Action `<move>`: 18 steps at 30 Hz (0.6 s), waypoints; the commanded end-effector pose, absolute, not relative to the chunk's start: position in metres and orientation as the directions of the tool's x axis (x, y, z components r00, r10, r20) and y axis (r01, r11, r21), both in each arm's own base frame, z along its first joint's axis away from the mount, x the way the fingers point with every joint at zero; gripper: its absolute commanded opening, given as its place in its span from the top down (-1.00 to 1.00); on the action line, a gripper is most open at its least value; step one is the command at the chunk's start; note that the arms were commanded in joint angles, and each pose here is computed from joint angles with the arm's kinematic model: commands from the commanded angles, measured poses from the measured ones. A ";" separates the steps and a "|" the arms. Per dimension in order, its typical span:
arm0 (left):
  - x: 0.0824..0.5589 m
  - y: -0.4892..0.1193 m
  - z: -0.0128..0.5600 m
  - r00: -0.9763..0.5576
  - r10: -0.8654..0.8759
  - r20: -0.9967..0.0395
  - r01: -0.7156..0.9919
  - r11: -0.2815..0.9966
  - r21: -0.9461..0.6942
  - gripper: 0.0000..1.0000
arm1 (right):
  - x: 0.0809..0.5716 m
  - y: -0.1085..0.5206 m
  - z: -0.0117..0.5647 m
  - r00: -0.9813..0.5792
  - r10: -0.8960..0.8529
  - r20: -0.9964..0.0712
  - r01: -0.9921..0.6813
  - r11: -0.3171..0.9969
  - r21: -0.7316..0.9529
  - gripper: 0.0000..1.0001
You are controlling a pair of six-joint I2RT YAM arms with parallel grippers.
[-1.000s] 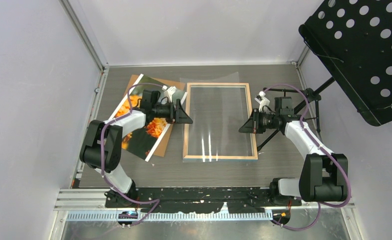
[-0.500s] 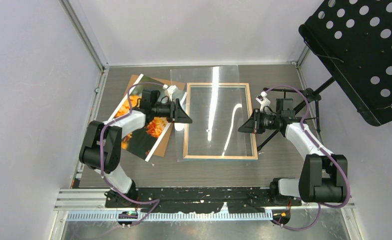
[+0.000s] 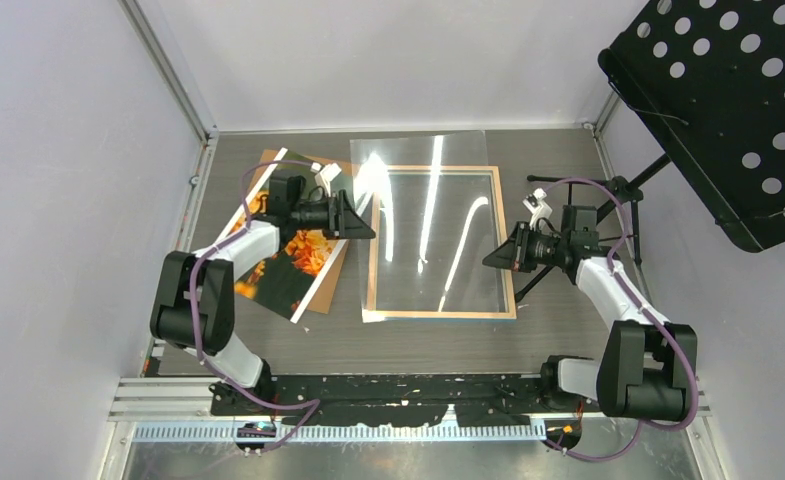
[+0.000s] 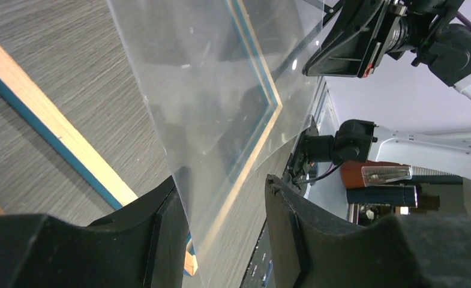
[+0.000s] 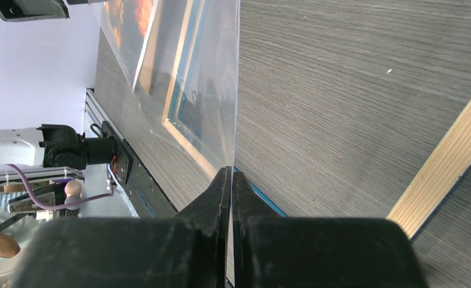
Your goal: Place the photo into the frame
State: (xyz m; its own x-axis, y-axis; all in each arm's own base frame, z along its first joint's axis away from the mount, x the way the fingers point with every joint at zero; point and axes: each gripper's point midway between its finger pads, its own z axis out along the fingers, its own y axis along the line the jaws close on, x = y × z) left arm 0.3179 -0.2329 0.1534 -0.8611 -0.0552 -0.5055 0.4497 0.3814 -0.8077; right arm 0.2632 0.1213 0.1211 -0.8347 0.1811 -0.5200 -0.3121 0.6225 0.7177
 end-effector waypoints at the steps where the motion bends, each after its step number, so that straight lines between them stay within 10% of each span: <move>1: 0.312 -0.251 0.163 -0.841 -0.016 -0.541 0.506 0.328 -0.798 0.07 | 0.274 0.123 0.143 -0.775 0.213 -0.595 -0.375 0.604 0.703 0.89; 18: 0.304 -0.268 0.158 -0.854 -0.011 -0.521 0.496 0.286 -0.820 0.21 | 0.272 0.121 0.149 -0.748 0.248 -0.615 -0.376 0.606 0.701 0.88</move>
